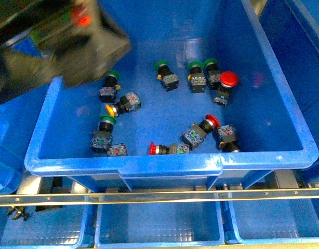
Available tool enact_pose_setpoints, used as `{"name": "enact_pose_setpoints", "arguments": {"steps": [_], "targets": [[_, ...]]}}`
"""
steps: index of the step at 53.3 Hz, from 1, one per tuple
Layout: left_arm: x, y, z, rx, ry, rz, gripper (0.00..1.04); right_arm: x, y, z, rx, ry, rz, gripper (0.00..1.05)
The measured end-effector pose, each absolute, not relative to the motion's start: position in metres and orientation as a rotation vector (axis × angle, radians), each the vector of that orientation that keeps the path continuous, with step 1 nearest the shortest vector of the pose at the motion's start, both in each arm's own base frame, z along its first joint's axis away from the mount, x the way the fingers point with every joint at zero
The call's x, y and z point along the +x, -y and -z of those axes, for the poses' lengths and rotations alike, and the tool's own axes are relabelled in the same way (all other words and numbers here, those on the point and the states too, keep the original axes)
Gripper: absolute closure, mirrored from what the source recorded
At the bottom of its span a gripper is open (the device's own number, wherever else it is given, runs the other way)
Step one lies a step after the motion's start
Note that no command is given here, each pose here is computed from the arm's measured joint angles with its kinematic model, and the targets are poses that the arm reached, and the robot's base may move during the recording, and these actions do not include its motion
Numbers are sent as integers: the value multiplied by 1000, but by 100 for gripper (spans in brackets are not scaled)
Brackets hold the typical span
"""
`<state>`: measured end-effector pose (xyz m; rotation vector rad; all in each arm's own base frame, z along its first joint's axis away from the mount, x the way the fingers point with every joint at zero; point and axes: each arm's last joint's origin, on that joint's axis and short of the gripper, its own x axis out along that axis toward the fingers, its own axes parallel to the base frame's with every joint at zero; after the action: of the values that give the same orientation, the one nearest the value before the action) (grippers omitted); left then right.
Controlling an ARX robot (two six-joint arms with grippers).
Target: Pick red and yellow buttons and place in box
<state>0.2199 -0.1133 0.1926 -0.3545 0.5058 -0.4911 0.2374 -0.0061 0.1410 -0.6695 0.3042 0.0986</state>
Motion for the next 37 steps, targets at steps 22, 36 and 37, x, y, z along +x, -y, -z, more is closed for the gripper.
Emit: {"name": "enact_pose_setpoints", "arguments": {"steps": [22,36,37], "targets": [[162,9,-119,-209,-596,191,9,235,12,-162,-672,-287,-55,74],[154,4,-113,-104,-374,75,55,223,10,-181,-642,-248,-14,74],[155,3,-120,-95,-314,62,61,222,10,-181,-642,-246,-12,74]]}}
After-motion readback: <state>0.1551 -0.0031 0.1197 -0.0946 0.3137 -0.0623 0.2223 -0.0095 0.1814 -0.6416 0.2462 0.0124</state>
